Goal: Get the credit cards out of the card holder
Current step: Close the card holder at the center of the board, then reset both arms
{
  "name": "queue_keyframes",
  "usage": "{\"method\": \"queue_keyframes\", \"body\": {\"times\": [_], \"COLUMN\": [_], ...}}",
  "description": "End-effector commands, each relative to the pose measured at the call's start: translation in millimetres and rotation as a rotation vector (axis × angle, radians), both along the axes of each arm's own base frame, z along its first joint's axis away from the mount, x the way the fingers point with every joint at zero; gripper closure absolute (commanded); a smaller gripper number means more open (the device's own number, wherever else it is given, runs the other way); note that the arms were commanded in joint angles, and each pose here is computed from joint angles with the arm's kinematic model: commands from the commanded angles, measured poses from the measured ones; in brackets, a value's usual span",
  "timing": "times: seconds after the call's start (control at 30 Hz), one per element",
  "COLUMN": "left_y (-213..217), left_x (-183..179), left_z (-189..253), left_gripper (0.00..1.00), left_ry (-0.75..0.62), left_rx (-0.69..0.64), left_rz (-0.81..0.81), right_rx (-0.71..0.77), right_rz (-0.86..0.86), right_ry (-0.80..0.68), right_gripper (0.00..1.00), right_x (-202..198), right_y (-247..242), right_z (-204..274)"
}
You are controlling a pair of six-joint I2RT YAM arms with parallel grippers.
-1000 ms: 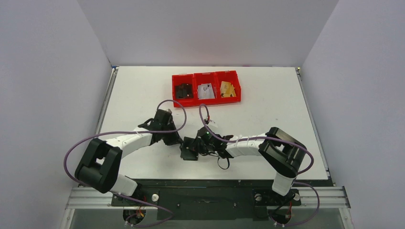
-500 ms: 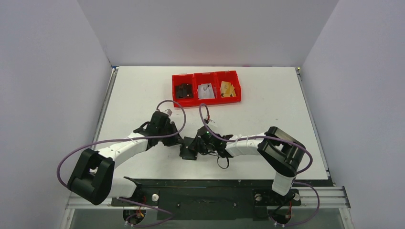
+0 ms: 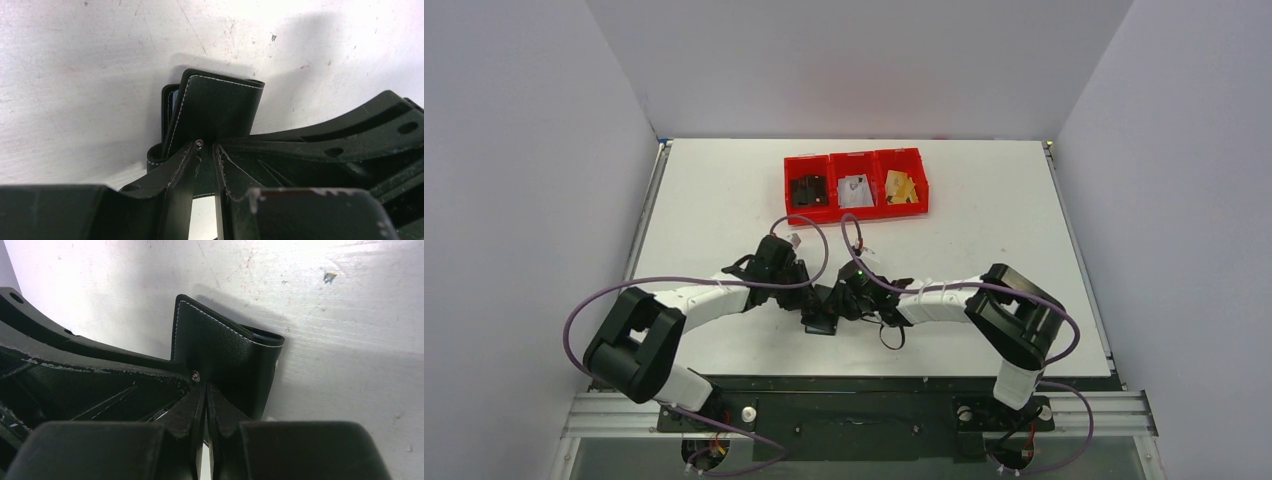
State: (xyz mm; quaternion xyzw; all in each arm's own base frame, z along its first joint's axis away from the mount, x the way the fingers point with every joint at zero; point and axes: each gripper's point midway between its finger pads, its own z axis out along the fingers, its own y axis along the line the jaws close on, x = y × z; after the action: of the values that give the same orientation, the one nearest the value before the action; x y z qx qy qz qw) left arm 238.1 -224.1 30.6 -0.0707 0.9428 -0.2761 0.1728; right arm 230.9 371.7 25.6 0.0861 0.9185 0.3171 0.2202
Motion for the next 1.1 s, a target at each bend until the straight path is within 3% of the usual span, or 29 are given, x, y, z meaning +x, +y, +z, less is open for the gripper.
{"method": "queue_keyframes", "body": {"times": [0.0, 0.2, 0.43, 0.63, 0.77, 0.87, 0.97, 1.07], "left_y": [-9, -12, -21, -24, -24, -23, -19, -14], "left_x": [4, 9, 22, 30, 33, 33, 31, 27], "left_z": [-3, 7, 56, 101, 130, 155, 173, 190], "left_gripper": [0.82, 0.82, 0.81, 0.77, 0.73, 0.66, 0.55, 0.51], "left_ry": [0.006, -0.006, -0.098, -0.180, -0.247, -0.309, -0.356, -0.404], "left_rx": [-0.007, -0.021, -0.073, -0.094, -0.101, -0.112, -0.108, -0.104], "left_rz": [-0.003, 0.000, -0.019, -0.046, -0.068, -0.082, -0.090, -0.087], "right_rx": [-0.111, -0.090, -0.076, -0.078, -0.087, -0.084, -0.071, -0.070], "right_rz": [-0.029, -0.010, -0.014, -0.044, -0.071, -0.102, -0.130, -0.164], "right_ry": [-0.041, -0.077, -0.138, -0.207, -0.268, -0.328, -0.376, -0.419], "right_gripper": [0.95, 0.94, 0.90, 0.77, 0.64, 0.52, 0.44, 0.40], "right_x": [12, 15, 16, 18, 21, 25, 25, 26], "right_y": [-24, -20, -27, -44, -59, -72, -87, -101], "right_z": [1, 29, 66, 100, 126, 150, 170, 185]}}
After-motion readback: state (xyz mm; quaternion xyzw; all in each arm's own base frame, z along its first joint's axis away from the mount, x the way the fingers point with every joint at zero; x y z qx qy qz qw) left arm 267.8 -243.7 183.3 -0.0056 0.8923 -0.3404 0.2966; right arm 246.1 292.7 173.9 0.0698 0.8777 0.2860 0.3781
